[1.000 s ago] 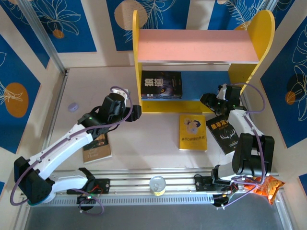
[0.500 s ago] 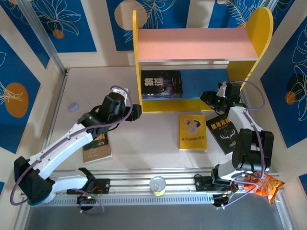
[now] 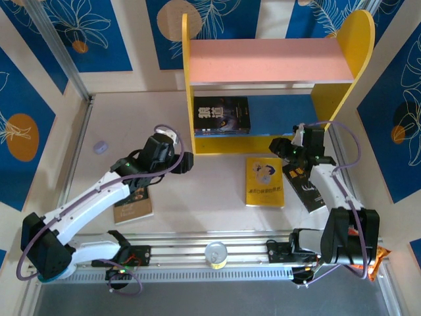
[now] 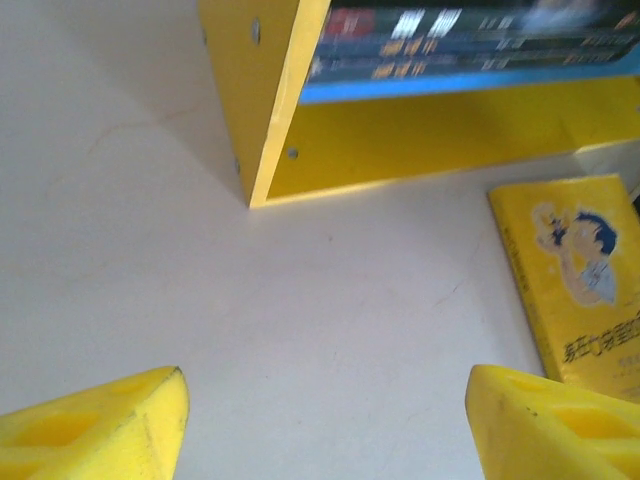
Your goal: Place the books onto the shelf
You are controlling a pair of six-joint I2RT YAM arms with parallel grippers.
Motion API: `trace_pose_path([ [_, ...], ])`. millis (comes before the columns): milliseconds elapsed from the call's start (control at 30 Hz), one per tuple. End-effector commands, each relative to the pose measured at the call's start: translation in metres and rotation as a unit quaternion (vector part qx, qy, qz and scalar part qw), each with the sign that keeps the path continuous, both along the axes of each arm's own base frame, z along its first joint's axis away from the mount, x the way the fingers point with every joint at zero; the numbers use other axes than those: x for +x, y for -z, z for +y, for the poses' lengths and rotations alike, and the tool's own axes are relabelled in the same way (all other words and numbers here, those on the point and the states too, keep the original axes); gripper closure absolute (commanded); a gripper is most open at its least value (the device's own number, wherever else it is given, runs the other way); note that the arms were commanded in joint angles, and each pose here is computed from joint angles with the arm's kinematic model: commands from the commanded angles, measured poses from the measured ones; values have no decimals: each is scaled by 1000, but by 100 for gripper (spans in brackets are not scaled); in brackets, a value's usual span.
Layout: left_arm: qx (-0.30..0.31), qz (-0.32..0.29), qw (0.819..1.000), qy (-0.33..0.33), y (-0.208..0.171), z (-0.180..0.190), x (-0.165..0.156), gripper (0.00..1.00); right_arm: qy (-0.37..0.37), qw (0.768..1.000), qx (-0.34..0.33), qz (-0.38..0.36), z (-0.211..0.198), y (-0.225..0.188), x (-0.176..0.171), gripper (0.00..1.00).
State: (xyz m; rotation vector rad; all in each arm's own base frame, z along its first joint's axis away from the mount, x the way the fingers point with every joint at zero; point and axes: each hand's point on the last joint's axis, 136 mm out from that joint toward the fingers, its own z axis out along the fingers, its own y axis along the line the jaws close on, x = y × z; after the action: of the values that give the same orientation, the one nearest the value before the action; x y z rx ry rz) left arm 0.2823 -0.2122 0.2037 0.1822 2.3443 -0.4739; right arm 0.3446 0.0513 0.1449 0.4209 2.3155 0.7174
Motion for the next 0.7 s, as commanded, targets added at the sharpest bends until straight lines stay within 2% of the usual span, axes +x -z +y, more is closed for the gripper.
trace_pose_path([
  [0,-14,29,999,0,19,-3,-3,28,17,998,-29,56,-8,28,-28,55],
  [67,-20,37,999,4,25,-5,-6,29,28,996,-37,78,-12,39,-39,55],
  [167,-28,41,999,2,34,-5,-8,28,42,993,-37,104,-15,53,-51,45],
  [267,-38,46,998,3,38,-7,-10,29,50,990,-38,130,-16,66,-59,40],
  [500,-76,56,996,-7,46,-11,-15,29,70,982,-54,168,-22,78,-65,34],
  [667,-86,56,995,-7,46,-13,-15,30,72,978,-57,188,-23,83,-64,33],
])
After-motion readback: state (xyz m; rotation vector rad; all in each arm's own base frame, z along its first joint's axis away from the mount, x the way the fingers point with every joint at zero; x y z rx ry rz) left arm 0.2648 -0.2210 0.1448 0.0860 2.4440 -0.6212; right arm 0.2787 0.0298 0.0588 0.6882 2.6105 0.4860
